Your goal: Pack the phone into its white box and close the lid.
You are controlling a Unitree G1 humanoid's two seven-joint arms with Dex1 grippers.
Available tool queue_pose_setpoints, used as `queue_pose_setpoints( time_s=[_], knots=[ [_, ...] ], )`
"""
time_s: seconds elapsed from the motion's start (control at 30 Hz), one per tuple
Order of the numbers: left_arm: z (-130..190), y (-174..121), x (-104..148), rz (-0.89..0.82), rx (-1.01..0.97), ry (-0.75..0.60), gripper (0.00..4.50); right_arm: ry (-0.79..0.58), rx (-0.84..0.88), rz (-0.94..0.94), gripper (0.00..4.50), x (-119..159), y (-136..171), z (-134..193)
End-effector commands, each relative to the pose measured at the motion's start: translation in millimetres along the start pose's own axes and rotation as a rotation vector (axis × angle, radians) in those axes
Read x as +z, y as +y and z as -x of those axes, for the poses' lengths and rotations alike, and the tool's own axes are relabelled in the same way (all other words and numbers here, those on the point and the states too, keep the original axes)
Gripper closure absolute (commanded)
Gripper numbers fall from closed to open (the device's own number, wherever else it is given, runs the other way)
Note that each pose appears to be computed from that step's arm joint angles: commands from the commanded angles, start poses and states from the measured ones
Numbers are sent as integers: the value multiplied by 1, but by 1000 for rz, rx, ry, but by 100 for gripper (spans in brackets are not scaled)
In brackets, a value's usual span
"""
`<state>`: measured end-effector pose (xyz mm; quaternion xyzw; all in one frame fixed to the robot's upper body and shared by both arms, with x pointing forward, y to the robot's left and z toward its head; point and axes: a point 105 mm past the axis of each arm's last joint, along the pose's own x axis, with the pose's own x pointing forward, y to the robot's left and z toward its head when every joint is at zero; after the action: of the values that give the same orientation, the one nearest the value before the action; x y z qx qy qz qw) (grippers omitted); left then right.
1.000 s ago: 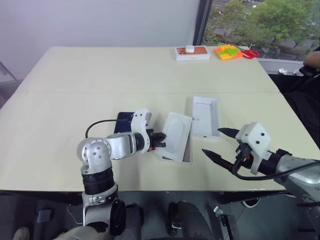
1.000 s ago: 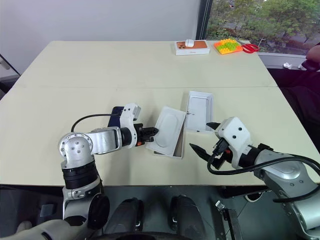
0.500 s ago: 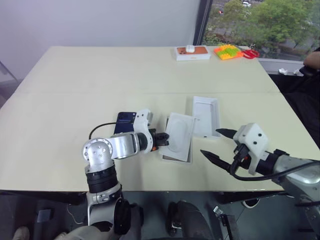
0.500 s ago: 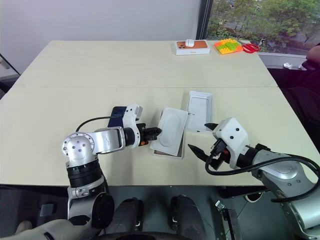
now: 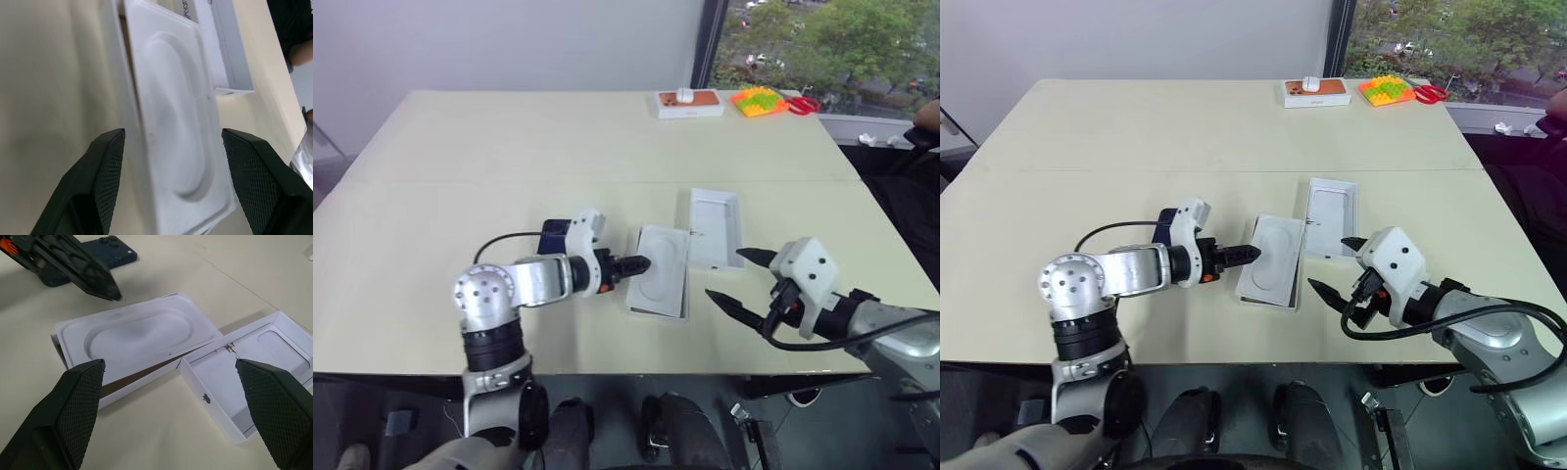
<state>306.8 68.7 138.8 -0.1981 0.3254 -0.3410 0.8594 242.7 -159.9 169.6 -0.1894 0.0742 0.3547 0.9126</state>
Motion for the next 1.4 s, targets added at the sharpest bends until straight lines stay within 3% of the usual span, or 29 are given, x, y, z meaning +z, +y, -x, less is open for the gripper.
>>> queue_pose_setpoints(
  time_s=[0.03, 0.1, 0.23, 0.33, 0.37, 0.5, 0.63, 1.0, 1.23, 1.4],
  knots=[
    [24, -10, 29, -165, -54, -94, 111, -31, -25, -3, 26, 9, -3, -7],
    [34, -6, 43, -315, -17, -155, 110, -28, -32, 5, 88, 10, -4, -15],
    [49, 10, 56, -614, -17, -258, 110, -12, -48, -8, 280, 13, -4, -38],
    [54, 17, 52, -697, -90, -265, 110, 45, -95, -21, 434, 7, -8, -52],
    [54, 18, 45, -746, -129, -243, 110, 67, -112, -17, 448, 5, -8, -60],
    [55, 27, 18, -905, -244, -124, 110, 108, -134, 5, 448, 3, -3, -82],
    [60, 29, 4, -908, -366, -44, 110, 187, -137, 35, 448, -4, -1, -101],
    [63, 42, -1, -925, -355, -8, 110, 287, 26, 12, 448, -22, 29, -110],
    [61, 44, -2, -917, -335, -19, 110, 257, 25, 64, 448, -16, 29, -108],
    [61, 49, 2, -905, -295, -42, 110, 146, 11, 165, 448, 10, 22, -97]
  ],
)
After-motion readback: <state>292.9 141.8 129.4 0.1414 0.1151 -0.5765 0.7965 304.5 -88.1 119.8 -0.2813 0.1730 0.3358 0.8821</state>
